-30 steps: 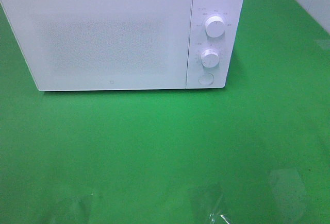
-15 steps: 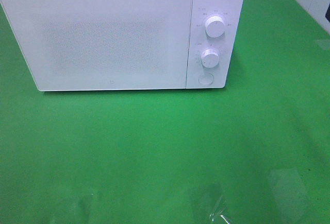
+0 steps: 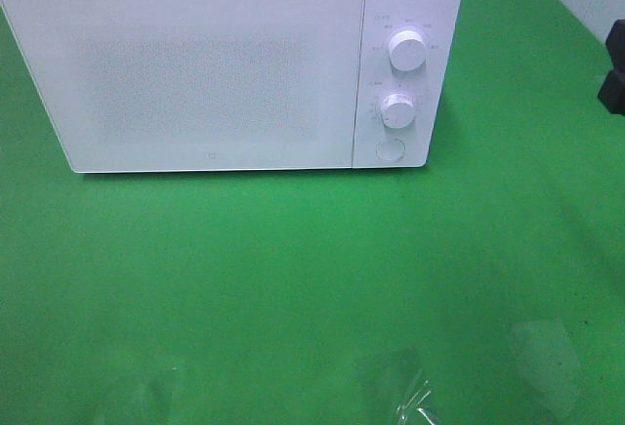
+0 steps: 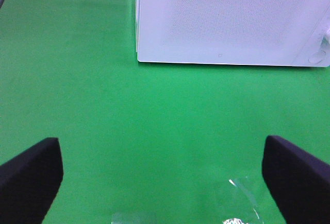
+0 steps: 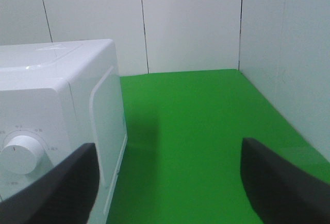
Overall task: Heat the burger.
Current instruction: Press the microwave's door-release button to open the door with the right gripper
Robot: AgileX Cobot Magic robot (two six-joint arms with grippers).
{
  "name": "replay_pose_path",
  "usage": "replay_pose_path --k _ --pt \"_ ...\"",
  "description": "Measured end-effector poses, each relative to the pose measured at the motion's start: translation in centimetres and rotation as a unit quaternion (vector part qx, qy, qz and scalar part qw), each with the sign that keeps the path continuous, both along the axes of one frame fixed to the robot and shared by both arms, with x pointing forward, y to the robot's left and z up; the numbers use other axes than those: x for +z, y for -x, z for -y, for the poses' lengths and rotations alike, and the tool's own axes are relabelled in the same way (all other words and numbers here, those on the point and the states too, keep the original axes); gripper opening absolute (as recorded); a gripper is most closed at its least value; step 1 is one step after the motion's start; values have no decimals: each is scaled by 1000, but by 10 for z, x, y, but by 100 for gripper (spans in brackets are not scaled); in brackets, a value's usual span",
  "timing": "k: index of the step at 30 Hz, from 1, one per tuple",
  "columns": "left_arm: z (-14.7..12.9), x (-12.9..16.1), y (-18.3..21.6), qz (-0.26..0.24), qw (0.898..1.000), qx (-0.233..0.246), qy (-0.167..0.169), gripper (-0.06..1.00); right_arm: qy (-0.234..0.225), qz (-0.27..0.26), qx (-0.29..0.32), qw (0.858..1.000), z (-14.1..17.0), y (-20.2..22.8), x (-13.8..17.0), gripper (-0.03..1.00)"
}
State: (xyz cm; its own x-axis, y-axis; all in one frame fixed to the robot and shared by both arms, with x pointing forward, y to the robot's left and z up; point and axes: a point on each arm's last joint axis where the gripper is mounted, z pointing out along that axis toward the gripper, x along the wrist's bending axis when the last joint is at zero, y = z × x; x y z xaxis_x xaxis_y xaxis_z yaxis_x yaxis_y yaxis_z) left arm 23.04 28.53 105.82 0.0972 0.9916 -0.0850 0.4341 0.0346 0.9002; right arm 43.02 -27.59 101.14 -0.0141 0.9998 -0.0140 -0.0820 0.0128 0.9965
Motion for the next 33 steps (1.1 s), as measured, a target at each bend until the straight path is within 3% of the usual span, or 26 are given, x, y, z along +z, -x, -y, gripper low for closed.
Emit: replay_pose_path --k 13,17,33 --pt "0 0 0 0 1000 0 0 97 12 -24 -19 999 -42 -7 -33 72" --pt "0 0 0 0 1000 0 0 97 17 -67 -15 997 -63 -4 -53 72" --pt "0 0 0 0 1000 0 0 97 20 -96 21 995 -128 -11 -68 71"
